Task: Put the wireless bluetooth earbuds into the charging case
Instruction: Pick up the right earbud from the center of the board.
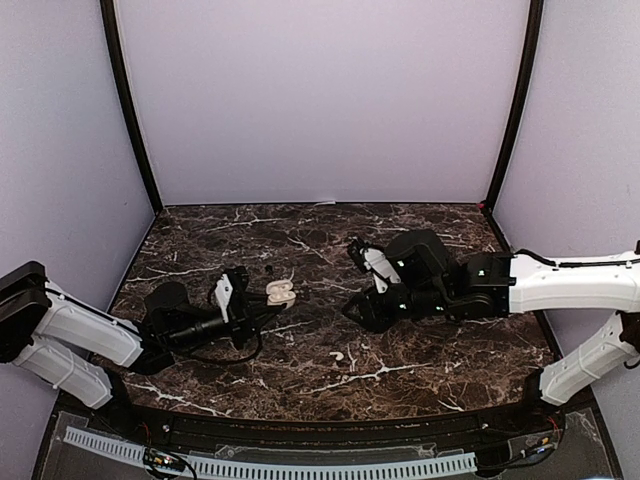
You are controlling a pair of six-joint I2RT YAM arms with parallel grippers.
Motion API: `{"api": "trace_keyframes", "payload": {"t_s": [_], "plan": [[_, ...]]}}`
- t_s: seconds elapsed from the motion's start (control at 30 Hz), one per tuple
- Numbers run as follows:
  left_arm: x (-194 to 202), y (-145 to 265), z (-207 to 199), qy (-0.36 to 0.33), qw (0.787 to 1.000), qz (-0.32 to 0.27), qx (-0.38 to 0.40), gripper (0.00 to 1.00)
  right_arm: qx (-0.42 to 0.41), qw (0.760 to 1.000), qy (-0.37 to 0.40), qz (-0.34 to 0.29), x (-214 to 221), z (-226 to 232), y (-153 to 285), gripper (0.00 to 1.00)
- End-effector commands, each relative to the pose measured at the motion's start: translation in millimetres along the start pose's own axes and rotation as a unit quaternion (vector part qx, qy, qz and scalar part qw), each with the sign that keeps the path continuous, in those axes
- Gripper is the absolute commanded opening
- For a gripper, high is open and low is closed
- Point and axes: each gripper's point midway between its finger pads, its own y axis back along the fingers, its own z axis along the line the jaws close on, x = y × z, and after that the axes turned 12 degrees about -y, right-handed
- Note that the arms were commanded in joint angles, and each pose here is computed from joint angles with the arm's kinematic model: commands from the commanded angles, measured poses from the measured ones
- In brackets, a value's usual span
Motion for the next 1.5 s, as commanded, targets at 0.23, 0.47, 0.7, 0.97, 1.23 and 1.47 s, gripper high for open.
{"api": "trace_keyframes", "payload": {"t_s": [0.23, 0.47, 0.7, 0.97, 1.23, 1.47], "plan": [[8, 19, -7, -0.018, 1.000, -0.009, 0.004, 0.01, 0.064, 0.974, -0.158, 0.147, 85, -41, -16, 0.31], [10, 25, -8, -0.018, 1.000, -0.016, 0.000, 0.01, -0.010, 0.983, -0.132, 0.125, 102, -35, -35, 0.41], [7, 24, -8, -0.023, 1.000, -0.019, 0.002, 0.01, -0.101, 0.994, 0.013, 0.048, 119, -37, -38, 0.46], [7, 24, -7, -0.028, 0.999, -0.018, -0.002, 0.02, -0.054, 0.992, 0.111, 0.017, 130, -65, -58, 0.29], [7, 23, -8, -0.033, 0.999, -0.020, 0.003, 0.01, -0.064, 0.984, 0.169, 0.006, 144, -67, -73, 0.33], [7, 23, -9, -0.035, 0.999, -0.020, 0.005, 0.02, -0.051, 0.979, 0.197, -0.004, 141, -65, -94, 0.33]]}}
